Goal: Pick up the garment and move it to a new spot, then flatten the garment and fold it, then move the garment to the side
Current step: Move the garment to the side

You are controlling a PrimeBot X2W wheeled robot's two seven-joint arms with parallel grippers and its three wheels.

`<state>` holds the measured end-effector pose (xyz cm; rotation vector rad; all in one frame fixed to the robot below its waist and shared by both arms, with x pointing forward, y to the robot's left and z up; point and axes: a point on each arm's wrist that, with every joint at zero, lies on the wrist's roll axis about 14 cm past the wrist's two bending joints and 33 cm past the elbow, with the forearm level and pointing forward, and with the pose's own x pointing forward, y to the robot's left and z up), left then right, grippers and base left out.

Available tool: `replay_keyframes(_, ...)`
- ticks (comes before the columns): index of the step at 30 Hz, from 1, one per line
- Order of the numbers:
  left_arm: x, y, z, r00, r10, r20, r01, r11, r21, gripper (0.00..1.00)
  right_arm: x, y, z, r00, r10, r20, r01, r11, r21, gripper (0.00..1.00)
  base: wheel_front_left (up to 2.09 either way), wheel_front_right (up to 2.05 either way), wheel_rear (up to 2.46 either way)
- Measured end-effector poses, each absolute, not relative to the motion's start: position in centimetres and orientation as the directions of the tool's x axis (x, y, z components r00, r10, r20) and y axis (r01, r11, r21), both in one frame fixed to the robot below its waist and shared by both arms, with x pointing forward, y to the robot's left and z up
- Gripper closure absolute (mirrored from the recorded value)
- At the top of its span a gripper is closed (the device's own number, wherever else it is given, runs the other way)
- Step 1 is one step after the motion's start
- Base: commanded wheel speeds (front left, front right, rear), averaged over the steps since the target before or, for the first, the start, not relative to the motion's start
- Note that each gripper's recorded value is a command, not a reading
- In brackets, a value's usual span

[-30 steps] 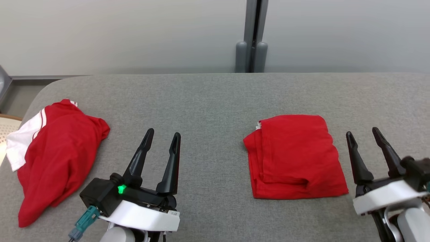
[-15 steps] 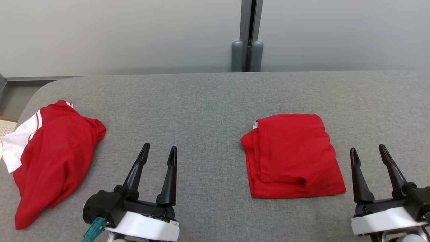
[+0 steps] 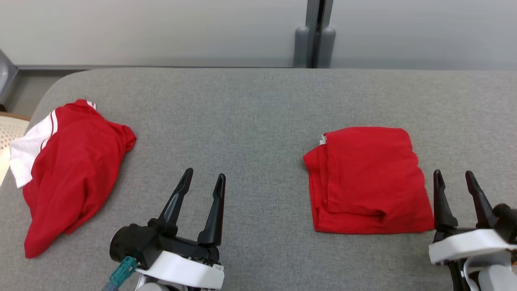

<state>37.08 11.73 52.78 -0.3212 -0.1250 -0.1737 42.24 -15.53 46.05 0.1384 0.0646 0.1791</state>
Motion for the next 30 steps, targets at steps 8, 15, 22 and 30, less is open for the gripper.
replay_keyframes(8, 38.5, 12.0, 51.5, 0.982, -0.148, 0.115, 0.178, 0.934, -0.311, 0.0, 45.2, -14.3, 40.8, 0.95, 0.192, -0.245, -0.106, 0.939, 0.327, 0.0, 0.0, 0.0, 0.0)
replay_keyframes(15, 39.3, 12.7, 50.6, 0.988, -0.129, 0.089, 0.151, 0.937, -0.315, 0.0, 46.2, -12.4, 37.2, 0.895, 0.262, -0.362, -0.135, 0.93, 0.341, 0.65, 0.0, 0.0, 0.0)
replay_keyframes(22, 39.6, 12.6, 50.0, 0.988, -0.133, 0.073, 0.15, 0.935, -0.321, 0.0, 46.9, -12.7, 37.2, 0.895, 0.281, -0.347, -0.206, 0.949, 0.237, 1.0, 0.0, 0.0, 0.0)
replay_keyframes(30, 40.7, 10.5, 50.4, 0.975, -0.201, 0.098, 0.222, 0.921, -0.321, 0.0, 48.4, -14.9, 40.2, 0.918, 0.294, -0.265, -0.303, 0.953, 0.005, 1.0, 0.0, 0.0, 0.0)
